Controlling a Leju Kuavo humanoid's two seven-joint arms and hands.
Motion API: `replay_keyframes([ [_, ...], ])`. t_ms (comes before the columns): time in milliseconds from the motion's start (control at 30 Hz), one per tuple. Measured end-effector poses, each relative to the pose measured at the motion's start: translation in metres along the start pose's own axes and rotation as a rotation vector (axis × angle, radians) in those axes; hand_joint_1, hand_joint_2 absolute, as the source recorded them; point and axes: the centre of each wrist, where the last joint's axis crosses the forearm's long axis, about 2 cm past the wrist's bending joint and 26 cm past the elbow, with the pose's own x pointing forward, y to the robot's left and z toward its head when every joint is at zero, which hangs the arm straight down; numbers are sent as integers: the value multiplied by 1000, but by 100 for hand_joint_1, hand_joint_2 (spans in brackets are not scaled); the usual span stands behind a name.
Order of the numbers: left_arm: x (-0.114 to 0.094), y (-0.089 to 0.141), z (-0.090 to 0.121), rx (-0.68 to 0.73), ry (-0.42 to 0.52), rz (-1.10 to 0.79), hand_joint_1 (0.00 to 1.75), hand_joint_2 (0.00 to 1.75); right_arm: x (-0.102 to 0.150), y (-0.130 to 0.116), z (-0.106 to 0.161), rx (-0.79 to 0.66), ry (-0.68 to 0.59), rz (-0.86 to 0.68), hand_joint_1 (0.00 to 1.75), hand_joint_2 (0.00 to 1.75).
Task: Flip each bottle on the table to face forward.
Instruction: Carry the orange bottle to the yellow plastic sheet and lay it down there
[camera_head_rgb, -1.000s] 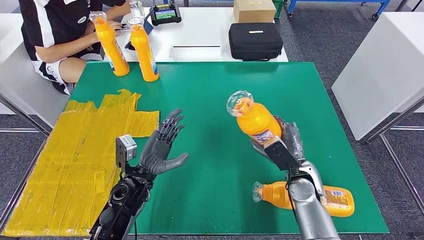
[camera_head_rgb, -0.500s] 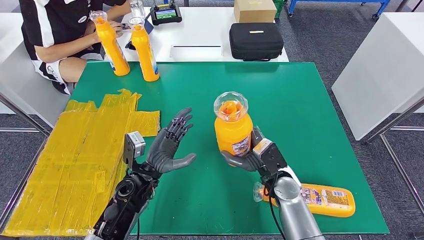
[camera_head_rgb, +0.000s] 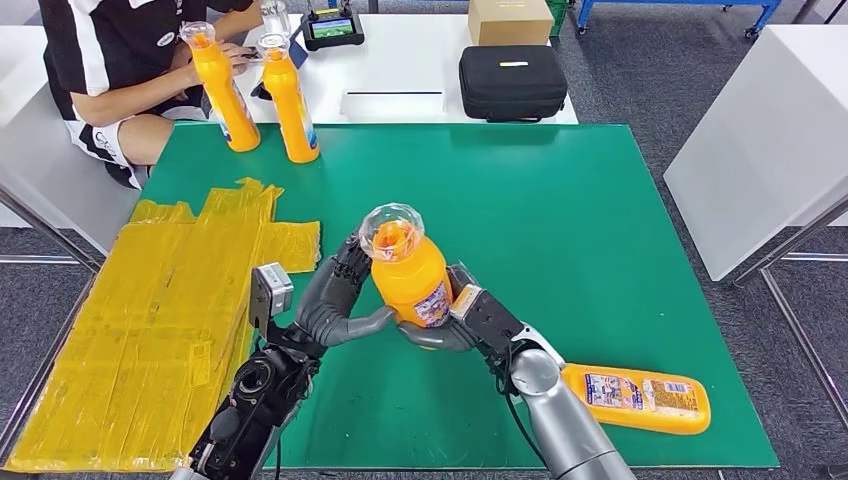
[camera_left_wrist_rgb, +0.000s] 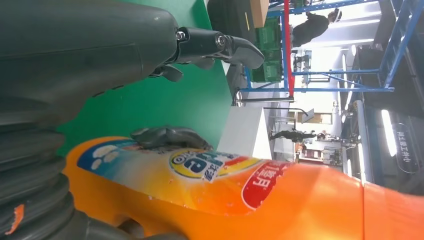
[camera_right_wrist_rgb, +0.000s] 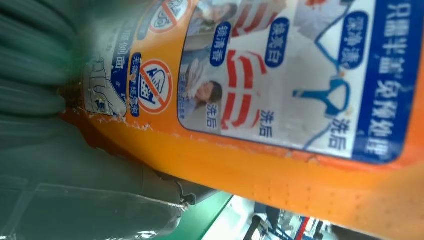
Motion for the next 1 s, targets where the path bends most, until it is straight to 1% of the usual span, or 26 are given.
replay_keyframes([
  [167,-1,0,1,5,1,4,0,175,-1,7,-4,37,10,1,175,175],
  [467,-1,-2,3,1,6,9,0,175,-5,13,-6,61,35,4,175,175],
  [767,1,-3,2,0,2,12,0,175,-7,18,-10,53,47,-32,175,175],
  [1000,-2,-5,7,9,9,17,0,175,-10,21,-8,49,63,-38,175,175],
])
